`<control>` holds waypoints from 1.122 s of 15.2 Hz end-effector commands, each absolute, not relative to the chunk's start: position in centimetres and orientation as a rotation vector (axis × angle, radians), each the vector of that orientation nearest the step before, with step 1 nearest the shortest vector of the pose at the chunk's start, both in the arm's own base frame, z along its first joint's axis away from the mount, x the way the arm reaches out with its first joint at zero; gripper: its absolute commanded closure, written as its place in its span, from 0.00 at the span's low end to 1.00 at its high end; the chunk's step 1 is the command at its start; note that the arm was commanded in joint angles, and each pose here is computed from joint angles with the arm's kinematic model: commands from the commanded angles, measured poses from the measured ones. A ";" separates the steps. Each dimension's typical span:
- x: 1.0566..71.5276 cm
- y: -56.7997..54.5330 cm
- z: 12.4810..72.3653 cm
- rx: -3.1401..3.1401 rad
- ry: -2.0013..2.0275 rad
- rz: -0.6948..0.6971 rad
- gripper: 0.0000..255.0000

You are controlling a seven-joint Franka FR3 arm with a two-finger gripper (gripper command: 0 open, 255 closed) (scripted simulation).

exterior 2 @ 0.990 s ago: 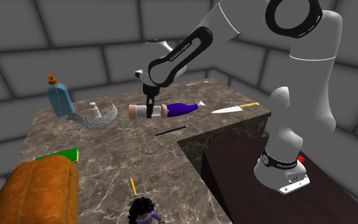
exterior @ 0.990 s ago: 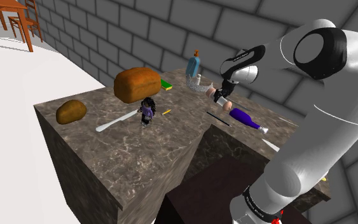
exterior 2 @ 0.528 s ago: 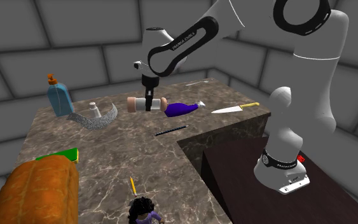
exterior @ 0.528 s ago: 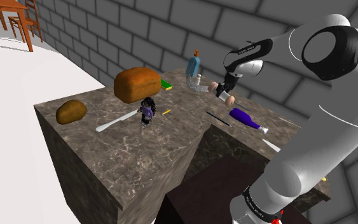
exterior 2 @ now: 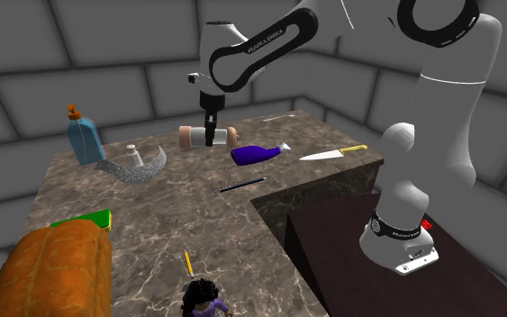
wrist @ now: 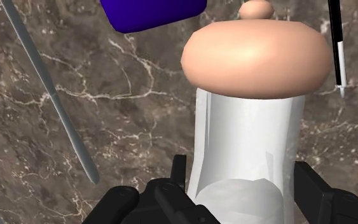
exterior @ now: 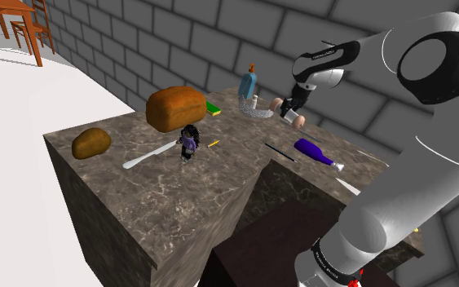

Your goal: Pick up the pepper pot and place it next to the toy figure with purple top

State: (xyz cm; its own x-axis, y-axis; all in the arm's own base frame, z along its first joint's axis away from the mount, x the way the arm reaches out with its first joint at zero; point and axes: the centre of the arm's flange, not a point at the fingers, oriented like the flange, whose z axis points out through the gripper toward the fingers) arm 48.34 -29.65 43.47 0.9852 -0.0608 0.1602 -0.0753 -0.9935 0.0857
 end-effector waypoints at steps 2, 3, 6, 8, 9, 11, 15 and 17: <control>48.4 -29.7 45.1 3.039 -0.105 0.240 1.00; 48.4 -29.7 45.6 3.039 -0.105 0.240 1.00; 48.4 -29.7 47.2 3.039 -0.105 0.240 1.00; 48.4 -29.7 48.3 3.039 -0.105 0.240 1.00; 48.4 -29.7 48.8 3.039 -0.105 0.240 1.00; 48.4 -29.7 49.9 3.039 -0.105 0.240 1.00; 48.4 -29.7 52.0 3.039 -0.105 0.240 1.00; 48.4 -29.7 53.0 3.039 -0.105 0.240 1.00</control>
State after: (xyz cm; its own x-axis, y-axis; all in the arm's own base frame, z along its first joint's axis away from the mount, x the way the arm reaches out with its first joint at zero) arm 48.45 -29.84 52.44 0.9852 -0.0609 0.1600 -0.0753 -0.9935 0.0858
